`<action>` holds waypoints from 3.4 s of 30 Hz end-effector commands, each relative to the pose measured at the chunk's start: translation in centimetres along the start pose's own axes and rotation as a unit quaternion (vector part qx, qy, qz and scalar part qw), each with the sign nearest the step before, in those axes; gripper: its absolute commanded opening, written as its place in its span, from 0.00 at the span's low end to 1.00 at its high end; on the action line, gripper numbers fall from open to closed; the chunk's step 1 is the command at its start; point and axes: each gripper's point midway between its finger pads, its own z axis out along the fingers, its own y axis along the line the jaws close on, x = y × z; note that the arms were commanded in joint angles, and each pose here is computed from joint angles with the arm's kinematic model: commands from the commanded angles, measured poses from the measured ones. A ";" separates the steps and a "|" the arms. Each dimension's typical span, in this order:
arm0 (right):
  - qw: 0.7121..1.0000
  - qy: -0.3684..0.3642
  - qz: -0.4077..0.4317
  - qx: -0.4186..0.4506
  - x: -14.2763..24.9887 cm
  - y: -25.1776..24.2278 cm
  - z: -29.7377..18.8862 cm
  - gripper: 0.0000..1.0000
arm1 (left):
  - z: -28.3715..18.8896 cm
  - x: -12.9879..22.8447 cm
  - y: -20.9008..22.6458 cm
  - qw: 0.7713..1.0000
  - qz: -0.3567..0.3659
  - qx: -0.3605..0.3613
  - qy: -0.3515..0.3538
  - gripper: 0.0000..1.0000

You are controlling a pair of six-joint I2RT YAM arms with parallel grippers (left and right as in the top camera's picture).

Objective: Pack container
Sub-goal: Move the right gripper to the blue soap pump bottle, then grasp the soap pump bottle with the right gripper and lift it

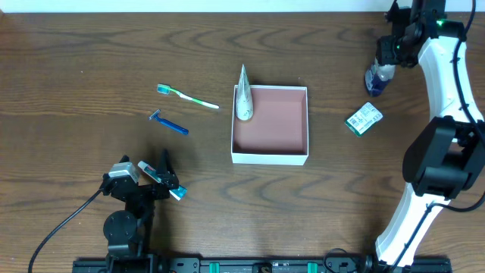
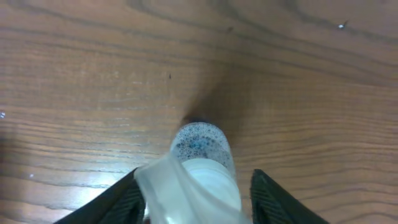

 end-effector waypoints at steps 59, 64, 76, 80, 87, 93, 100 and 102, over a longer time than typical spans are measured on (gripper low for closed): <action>0.999 0.018 0.034 0.002 0.9 -1.1 -0.3 0.47 | 0.1 1.5 0.2 1.000 0.008 0.002 0.024 0.98; 0.999 0.017 0.034 0.002 0.9 -1.1 -0.2 0.47 | 0.1 1.5 0.2 1.000 0.007 0.002 0.024 0.98; 0.999 0.015 0.041 -0.002 0.8 -0.9 -0.3 0.19 | 0.1 1.5 0.2 1.000 0.008 0.002 0.024 0.98; 0.999 0.009 0.044 -0.002 0.5 -0.8 -1.1 0.18 | 0.1 1.5 0.2 1.000 0.008 0.002 0.024 0.98; 0.998 -0.036 0.041 0.005 -1.3 -0.9 -5.0 0.21 | 0.1 1.5 0.2 1.000 0.007 0.002 0.024 0.98; 0.996 -0.080 0.035 -0.021 -2.7 0.2 -8.9 0.21 | 0.1 1.5 0.2 1.000 0.008 0.002 0.024 0.98; 0.984 -0.151 0.000 -0.097 -4.6 5.1 -15.5 0.22 | 0.1 1.5 0.2 1.000 0.007 0.002 0.024 0.98; 0.978 -0.168 -0.018 -0.126 -4.9 7.3 -17.4 0.22 | 0.1 1.5 0.2 1.000 0.008 0.002 0.024 0.98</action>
